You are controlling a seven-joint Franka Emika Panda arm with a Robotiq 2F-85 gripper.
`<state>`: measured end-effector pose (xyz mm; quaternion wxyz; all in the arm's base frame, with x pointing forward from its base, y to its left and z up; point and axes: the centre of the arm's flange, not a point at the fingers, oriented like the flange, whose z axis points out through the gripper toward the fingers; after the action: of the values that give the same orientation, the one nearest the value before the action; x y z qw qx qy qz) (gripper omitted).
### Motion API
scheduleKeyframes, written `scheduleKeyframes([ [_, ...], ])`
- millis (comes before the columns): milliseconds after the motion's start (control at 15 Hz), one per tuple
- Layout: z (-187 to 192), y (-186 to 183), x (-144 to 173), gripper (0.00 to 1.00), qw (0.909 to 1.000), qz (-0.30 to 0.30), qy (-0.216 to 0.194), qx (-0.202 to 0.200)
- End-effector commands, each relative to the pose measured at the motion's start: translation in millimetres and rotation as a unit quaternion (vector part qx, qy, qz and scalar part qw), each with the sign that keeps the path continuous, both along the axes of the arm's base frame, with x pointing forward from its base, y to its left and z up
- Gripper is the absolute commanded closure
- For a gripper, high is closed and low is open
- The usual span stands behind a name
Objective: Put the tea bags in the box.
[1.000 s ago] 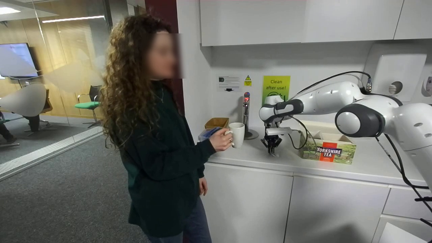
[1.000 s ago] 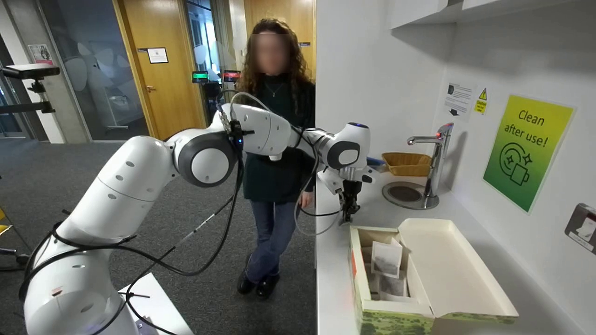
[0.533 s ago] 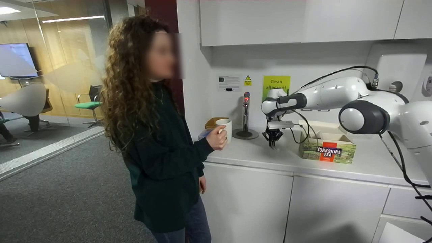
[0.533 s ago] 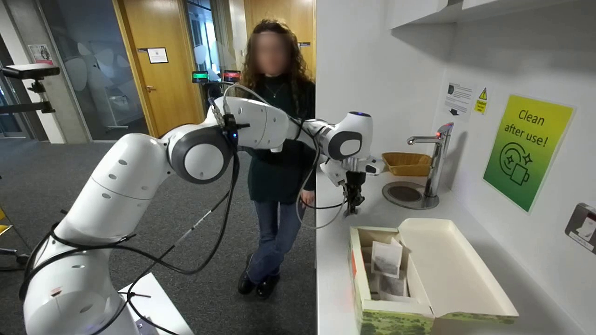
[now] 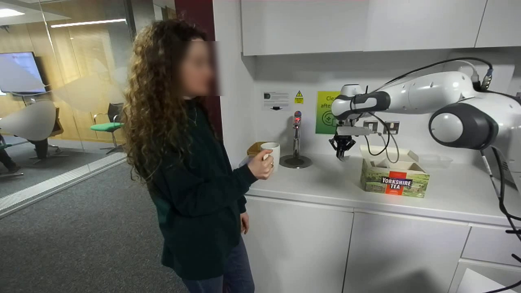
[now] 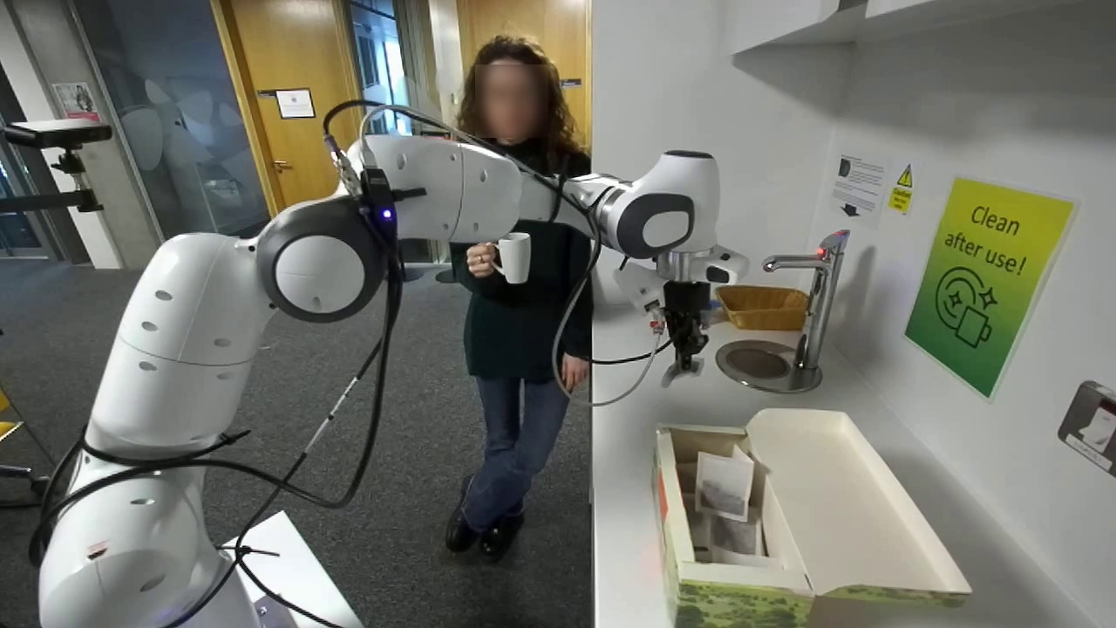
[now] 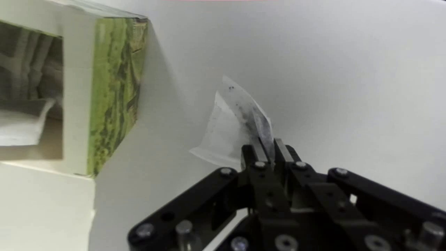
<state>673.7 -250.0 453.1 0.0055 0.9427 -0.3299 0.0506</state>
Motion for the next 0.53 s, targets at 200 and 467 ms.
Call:
scheduleKeyframes([
  [200, 19, -62, -91, 0.98, 0.9969, -0.076, 0.008, 0.016],
  [467, 17, -97, -136, 0.98, 0.9922, -0.122, 0.012, 0.024],
])
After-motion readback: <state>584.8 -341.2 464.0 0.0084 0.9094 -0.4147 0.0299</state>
